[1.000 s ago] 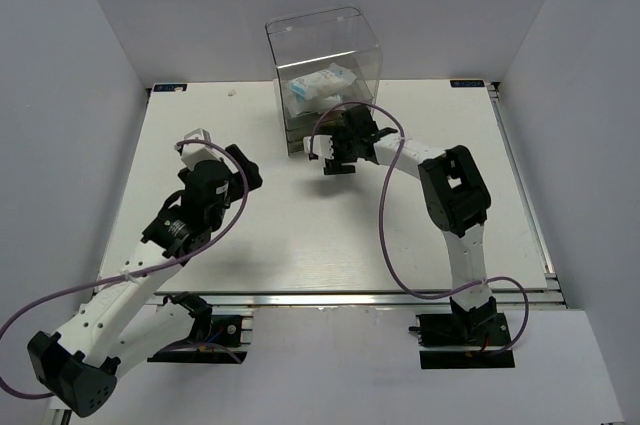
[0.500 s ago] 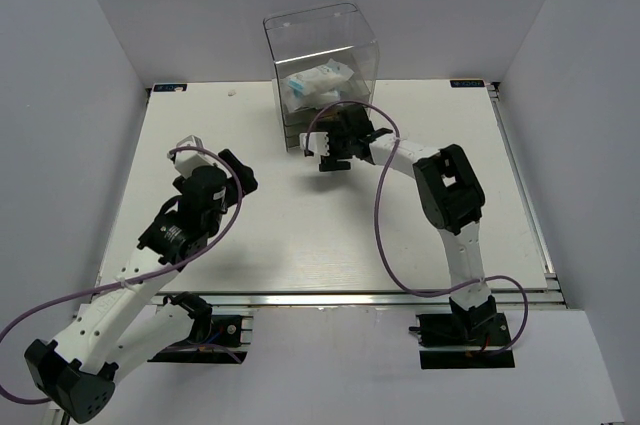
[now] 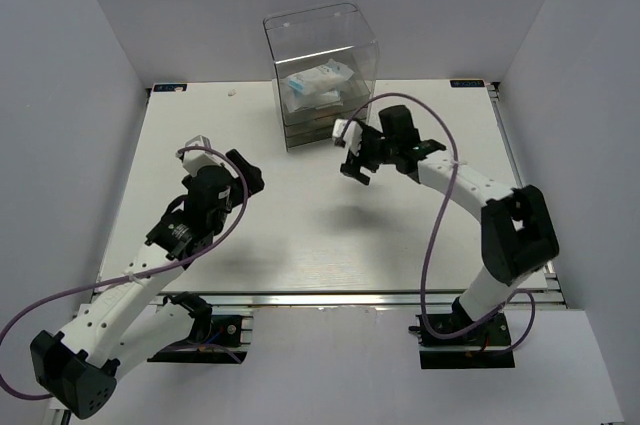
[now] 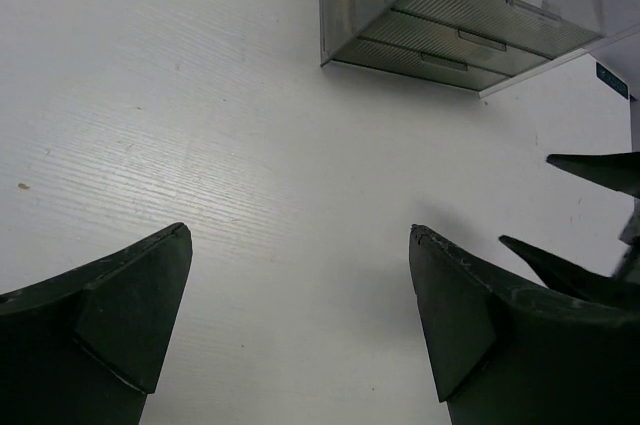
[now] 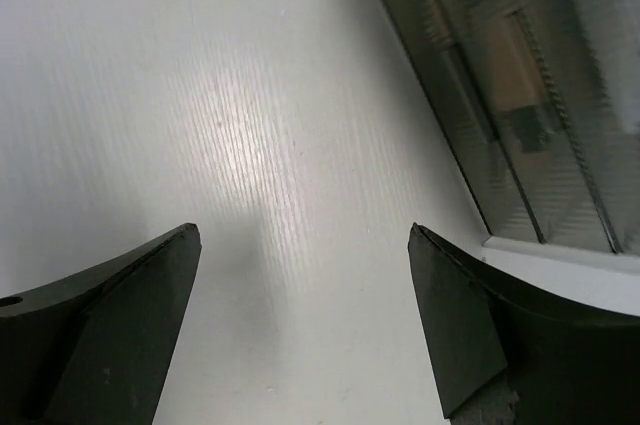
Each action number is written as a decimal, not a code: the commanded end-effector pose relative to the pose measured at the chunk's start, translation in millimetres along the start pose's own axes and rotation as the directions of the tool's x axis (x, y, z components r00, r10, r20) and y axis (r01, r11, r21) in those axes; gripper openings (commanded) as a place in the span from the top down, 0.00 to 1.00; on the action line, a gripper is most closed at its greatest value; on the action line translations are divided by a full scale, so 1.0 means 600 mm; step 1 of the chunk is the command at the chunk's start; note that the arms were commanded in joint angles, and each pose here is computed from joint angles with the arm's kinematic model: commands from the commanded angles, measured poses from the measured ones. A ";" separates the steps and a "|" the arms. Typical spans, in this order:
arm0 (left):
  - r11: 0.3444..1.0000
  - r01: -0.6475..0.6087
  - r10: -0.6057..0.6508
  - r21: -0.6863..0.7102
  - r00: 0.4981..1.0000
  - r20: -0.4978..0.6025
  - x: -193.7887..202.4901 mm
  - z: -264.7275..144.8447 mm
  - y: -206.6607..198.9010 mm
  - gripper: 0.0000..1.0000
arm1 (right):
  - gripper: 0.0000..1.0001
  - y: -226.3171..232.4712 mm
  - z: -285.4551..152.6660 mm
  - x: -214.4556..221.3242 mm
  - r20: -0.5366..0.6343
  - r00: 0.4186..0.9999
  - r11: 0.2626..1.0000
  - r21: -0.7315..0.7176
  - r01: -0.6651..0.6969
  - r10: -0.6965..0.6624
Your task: Organize the makeup
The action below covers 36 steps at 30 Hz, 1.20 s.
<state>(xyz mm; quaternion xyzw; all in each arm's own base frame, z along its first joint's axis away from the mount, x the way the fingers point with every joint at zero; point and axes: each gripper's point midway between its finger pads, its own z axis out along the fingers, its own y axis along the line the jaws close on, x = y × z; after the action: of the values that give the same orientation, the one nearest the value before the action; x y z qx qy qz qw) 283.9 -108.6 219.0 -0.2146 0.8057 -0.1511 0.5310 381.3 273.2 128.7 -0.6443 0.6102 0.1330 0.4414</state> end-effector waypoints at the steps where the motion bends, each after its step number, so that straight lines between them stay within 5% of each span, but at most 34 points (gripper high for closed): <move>1: 0.999 0.018 -0.018 0.050 1.000 -0.001 0.000 0.006 -0.018 0.02 | 0.11 -0.014 -0.057 -0.067 0.134 0.938 0.946 0.005 -0.323 0.319; 7: 0.995 0.023 -0.021 0.097 1.000 -0.023 0.015 0.009 -0.027 0.02 | 0.11 -0.073 -0.143 -0.109 0.265 0.811 0.836 0.033 -0.548 0.521; 15: 0.992 0.009 -0.006 0.123 1.000 -0.018 0.011 0.007 -0.036 0.02 | 0.11 -0.127 -0.187 -0.063 0.291 0.637 0.639 0.103 -0.763 0.714; 24: 0.990 0.021 -0.020 0.140 1.000 -0.010 0.011 -0.001 -0.033 0.02 | 0.11 -0.148 -0.253 0.002 0.317 0.677 0.552 0.403 -0.730 0.664; 36: 0.986 0.016 -0.015 0.164 1.000 -0.010 0.011 0.004 -0.044 0.02 | 0.11 -0.101 -0.269 0.016 0.284 0.687 0.563 0.410 -0.717 0.669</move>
<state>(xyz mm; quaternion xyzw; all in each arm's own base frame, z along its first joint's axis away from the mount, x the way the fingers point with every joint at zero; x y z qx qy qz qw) 286.8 -132.2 220.1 -0.1820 0.7976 -0.2118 0.5346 381.5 144.2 232.0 -0.2094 0.8092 0.1782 0.5193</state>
